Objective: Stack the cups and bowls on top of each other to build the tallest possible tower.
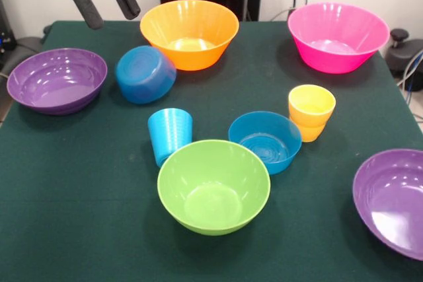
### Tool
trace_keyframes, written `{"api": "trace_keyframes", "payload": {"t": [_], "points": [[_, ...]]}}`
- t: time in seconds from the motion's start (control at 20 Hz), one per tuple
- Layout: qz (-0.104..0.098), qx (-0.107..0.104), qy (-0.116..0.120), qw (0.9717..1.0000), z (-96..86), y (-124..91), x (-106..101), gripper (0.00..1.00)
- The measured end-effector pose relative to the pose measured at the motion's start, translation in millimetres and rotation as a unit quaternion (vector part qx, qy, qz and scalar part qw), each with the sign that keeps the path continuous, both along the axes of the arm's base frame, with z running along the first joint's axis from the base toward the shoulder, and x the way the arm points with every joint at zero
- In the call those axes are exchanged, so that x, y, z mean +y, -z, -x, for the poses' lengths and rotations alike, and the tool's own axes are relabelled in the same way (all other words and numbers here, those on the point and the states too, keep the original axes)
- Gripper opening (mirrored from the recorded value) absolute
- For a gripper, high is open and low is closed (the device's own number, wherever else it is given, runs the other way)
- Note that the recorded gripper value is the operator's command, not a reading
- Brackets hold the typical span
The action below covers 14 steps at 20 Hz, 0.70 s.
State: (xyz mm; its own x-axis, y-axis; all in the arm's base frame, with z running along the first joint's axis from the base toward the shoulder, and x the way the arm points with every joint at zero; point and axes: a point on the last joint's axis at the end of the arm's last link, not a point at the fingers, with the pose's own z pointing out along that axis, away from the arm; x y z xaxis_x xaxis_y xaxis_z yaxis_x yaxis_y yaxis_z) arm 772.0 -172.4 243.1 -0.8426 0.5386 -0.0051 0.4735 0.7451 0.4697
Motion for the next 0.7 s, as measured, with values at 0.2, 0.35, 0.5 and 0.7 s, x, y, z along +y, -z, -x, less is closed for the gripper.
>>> {"api": "trace_keyframes", "payload": {"t": [0.2,0.35,0.5,0.7], "points": [[0.0,-0.001,0.0,1.0,0.5,0.9,1.4,1.0],[0.0,-0.004,0.0,1.0,0.2,1.5,2.2,1.0],[0.0,-0.006,0.001,1.0,0.0,2.0,3.1,1.0],[0.0,-0.008,0.001,1.0,0.2,2.8,4.3,1.0]]}}
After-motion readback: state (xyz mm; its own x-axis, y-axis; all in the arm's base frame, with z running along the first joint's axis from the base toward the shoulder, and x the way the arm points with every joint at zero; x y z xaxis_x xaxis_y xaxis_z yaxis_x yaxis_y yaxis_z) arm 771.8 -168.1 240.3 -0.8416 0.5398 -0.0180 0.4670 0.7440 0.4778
